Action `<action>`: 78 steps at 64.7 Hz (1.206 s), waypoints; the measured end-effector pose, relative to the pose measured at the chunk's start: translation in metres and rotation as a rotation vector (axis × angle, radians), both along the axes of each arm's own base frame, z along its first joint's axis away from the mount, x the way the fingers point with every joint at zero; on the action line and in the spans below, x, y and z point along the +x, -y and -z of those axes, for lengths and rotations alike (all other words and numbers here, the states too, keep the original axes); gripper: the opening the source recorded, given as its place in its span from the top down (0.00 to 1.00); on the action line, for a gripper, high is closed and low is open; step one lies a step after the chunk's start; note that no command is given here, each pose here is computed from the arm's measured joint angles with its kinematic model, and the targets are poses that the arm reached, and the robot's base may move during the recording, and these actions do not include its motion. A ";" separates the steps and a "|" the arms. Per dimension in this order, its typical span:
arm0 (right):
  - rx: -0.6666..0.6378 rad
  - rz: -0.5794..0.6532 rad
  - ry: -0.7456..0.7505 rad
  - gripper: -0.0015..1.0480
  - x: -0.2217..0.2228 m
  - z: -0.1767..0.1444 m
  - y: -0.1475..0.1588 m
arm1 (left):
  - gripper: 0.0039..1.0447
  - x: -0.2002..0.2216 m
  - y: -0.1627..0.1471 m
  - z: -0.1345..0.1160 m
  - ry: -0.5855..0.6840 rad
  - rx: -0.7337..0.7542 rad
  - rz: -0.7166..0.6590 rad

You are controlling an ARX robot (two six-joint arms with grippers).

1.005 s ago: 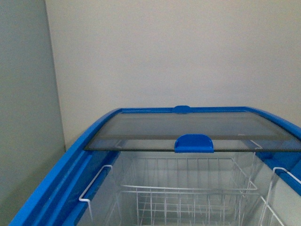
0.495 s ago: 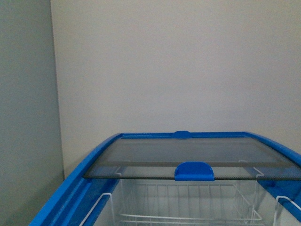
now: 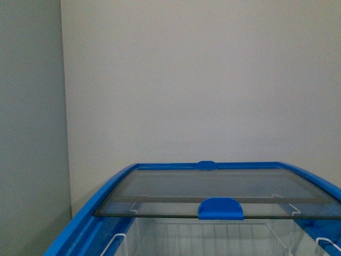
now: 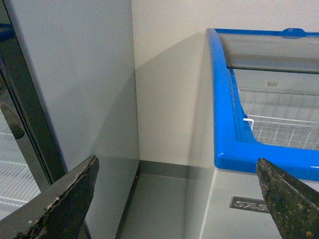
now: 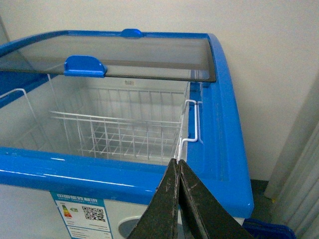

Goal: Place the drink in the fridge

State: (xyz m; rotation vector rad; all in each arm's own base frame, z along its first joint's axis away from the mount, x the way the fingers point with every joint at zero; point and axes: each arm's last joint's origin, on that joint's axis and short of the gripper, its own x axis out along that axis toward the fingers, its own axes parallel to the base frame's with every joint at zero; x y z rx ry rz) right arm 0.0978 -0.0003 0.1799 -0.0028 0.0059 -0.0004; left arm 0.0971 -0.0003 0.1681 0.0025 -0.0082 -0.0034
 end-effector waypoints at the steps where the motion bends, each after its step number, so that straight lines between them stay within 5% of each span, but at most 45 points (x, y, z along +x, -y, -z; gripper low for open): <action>1: 0.000 0.000 0.000 0.97 0.000 0.000 0.000 | 0.08 0.000 0.000 0.000 0.000 0.000 0.000; 37: 0.000 0.000 0.013 0.97 -0.001 0.012 0.000 | 0.08 0.000 0.000 0.000 0.000 0.000 0.000; 71: 0.000 0.000 0.013 0.08 -0.001 0.012 0.000 | 0.08 0.000 0.000 0.000 0.000 0.000 0.000; 78: 0.000 0.000 0.013 0.07 -0.001 0.012 0.000 | 0.08 0.000 0.000 0.000 0.000 0.000 0.000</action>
